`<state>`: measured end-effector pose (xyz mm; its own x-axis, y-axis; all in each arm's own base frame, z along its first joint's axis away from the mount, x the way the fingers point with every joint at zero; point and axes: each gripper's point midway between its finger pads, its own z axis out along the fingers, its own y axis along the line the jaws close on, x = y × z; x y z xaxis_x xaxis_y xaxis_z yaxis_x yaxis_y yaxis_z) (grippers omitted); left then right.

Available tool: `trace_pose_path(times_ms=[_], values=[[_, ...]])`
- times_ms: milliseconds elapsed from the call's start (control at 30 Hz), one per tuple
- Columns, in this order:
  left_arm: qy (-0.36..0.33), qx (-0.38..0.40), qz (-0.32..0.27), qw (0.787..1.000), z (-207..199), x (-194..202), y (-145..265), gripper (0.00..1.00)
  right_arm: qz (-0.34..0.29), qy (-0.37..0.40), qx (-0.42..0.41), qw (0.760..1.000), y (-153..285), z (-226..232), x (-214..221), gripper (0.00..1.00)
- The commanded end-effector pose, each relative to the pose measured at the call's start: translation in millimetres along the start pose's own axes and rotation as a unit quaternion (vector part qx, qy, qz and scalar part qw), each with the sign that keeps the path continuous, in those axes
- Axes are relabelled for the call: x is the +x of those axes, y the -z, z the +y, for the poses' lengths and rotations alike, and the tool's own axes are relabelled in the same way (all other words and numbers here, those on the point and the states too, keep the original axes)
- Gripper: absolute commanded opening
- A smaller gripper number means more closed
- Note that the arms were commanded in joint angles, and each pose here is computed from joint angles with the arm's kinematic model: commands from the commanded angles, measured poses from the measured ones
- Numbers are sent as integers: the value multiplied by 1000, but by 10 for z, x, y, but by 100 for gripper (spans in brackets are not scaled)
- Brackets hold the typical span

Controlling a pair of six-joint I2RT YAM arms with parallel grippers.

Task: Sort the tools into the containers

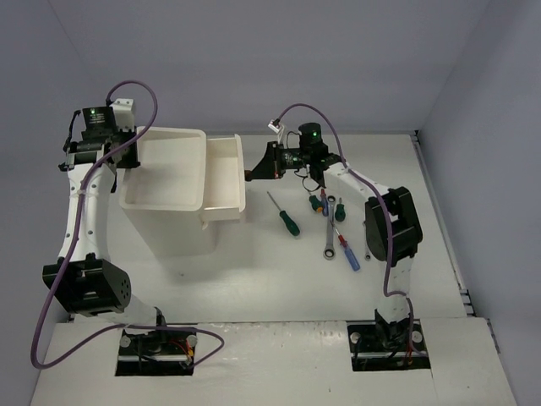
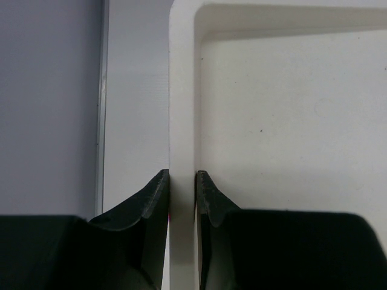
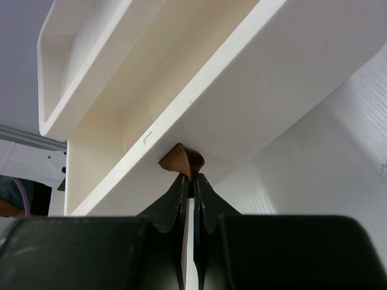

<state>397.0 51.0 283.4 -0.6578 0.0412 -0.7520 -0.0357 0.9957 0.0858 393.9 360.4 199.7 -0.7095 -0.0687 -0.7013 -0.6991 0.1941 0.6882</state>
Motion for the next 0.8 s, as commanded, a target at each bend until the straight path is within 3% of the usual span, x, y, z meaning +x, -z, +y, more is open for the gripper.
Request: trace_pose_path(times_ms=[0, 267, 400, 533, 700, 767], values=[[-10, 26, -24, 999, -123, -171, 31, 0, -46, 64, 1, 997, 259, 232, -368, 0], [-12, 24, -27, 999, -113, -182, 20, 0, -55, 63, 16, 996, 353, 244, -387, 1], [-16, 27, -34, 999, -124, -221, 40, 1, -65, 63, 34, 995, 424, 243, -421, 39], [-17, 25, -47, 998, -109, -290, 123, 28, -86, 60, 67, 992, 589, 205, -526, 57], [-12, 23, -75, 997, -107, -430, 309, 50, -82, 54, 193, 976, 838, -106, -510, 61], [-6, 21, -96, 995, -95, -534, 440, 61, -69, 48, 272, 959, 951, -330, -423, 60]])
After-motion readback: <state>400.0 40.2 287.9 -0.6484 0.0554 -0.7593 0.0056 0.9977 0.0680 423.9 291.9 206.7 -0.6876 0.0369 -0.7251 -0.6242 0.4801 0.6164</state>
